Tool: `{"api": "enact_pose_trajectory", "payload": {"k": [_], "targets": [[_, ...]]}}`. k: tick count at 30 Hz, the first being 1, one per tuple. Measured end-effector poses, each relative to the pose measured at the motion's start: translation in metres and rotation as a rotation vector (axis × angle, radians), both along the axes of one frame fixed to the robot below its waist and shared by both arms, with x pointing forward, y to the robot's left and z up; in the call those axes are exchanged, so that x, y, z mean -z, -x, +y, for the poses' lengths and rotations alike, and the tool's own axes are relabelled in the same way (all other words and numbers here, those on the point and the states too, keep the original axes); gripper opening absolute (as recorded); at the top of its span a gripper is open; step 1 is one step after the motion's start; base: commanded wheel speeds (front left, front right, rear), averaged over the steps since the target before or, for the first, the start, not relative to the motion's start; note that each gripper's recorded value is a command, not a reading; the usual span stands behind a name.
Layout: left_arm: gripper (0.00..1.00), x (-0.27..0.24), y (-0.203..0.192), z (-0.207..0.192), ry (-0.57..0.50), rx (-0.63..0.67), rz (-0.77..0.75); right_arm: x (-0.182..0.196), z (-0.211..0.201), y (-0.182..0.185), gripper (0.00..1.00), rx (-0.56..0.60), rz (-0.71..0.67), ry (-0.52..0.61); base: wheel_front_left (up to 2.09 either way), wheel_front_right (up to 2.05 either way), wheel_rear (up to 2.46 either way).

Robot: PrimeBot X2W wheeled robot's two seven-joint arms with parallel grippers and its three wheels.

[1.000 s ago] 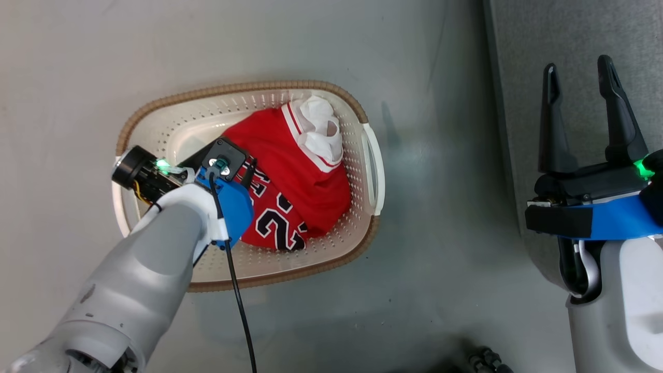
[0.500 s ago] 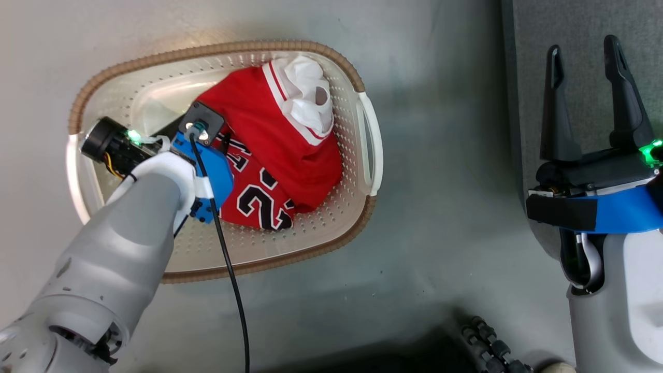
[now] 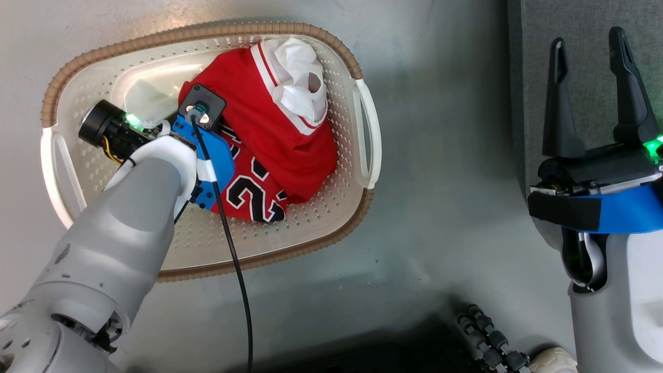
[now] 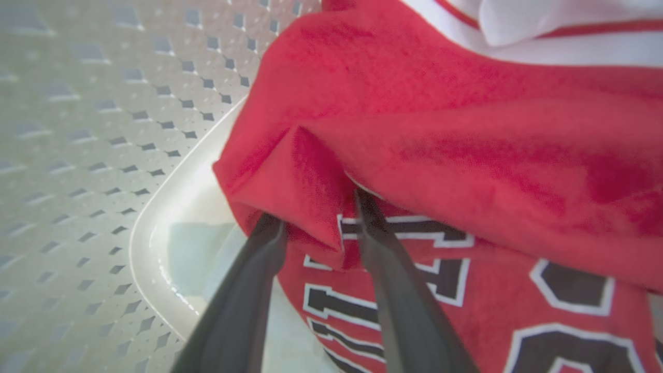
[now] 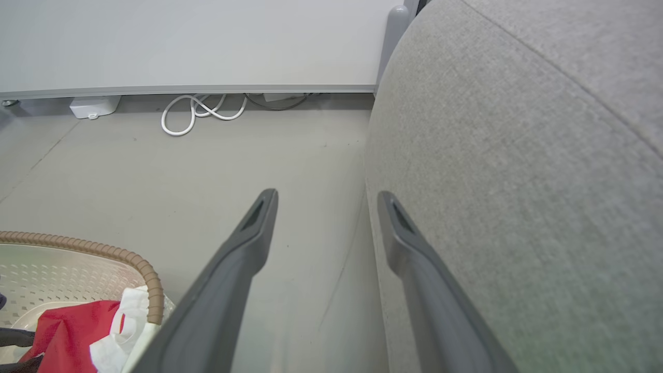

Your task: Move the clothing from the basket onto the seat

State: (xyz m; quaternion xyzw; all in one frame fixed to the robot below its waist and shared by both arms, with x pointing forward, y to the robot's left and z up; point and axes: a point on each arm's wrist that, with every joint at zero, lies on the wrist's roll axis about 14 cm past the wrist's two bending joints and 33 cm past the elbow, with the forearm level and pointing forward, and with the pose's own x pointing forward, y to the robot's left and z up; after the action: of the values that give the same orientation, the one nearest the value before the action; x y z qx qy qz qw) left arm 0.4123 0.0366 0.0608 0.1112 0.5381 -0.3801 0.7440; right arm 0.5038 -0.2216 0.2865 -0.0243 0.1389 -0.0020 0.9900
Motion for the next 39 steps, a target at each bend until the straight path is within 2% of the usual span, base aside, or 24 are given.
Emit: {"api": "enact_pose_trajectory", "payload": {"k": [11, 18, 32, 39], "targets": [[0.0, -0.007, -0.001, -0.002, 0.001, 0.021, -0.012, -0.004, 0.0, -0.001, 1.0, 0.005, -0.007, -0.005, 0.0, 0.0, 0.0], [0.0, -0.028, -0.008, -0.012, 0.06, -0.023, -0.055, -0.014, 0.002, -0.005, 1.0, 0.006, -0.031, -0.012, 0.0, 0.0, 0.0], [0.0, -0.103, -0.023, -0.031, 0.212, -0.119, -0.209, -0.06, 0.017, -0.013, 1.0, -0.031, -0.12, -0.036, 0.0, 0.0, 0.0], [0.0, -0.157, -0.041, -0.039, 0.277, -0.155, -0.325, -0.09, 0.022, -0.007, 1.0, -0.041, -0.165, -0.048, 0.0, 0.0, 0.0]]}}
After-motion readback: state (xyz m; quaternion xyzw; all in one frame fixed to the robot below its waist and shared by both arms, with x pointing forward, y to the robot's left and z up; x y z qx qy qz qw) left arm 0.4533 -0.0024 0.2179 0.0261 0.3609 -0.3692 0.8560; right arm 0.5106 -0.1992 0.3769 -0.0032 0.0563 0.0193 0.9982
